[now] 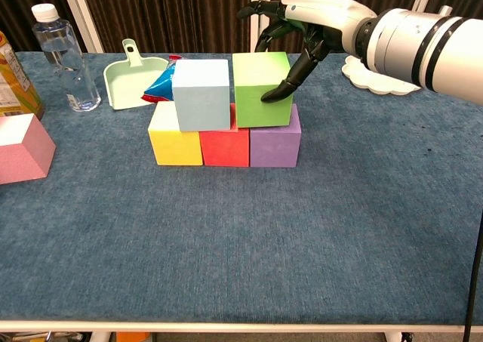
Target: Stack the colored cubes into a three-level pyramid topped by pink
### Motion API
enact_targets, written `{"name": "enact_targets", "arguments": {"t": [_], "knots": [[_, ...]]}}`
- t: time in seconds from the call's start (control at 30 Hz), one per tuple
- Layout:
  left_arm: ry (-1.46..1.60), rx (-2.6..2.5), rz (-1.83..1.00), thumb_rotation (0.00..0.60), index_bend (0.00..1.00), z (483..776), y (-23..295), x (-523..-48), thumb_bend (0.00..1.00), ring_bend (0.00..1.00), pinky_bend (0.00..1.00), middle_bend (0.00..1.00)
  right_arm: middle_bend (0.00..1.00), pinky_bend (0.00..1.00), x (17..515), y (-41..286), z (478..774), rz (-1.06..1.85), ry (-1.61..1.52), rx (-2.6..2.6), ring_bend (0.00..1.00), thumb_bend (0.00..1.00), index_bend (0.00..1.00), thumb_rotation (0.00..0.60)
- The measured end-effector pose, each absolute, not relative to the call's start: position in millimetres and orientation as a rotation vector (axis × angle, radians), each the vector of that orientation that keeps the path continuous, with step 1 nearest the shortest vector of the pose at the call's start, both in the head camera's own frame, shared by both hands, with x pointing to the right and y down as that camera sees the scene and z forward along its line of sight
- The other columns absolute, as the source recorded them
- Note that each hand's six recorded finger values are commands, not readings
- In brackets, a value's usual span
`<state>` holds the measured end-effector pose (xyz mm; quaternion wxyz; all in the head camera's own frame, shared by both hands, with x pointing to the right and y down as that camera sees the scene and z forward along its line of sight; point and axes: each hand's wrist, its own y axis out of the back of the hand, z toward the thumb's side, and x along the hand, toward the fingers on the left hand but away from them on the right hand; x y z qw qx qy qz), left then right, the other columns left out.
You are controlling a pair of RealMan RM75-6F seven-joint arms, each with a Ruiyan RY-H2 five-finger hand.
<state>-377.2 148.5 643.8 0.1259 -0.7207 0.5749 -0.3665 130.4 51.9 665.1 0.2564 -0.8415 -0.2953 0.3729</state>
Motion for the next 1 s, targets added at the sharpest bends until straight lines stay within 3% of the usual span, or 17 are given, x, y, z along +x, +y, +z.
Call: {"name": "enact_targets", "arguments": {"t": [1.0], "knots": [[1.682, -2.103, -1.066, 0.600, 0.09, 645.0, 151.8, -381.7, 0.11, 0.00, 0.11, 0.05, 0.54, 0.00, 126.0, 57.5, 669.0, 1.036, -0.849, -2.251, 0.11, 0.16, 0.00, 0.600]]}}
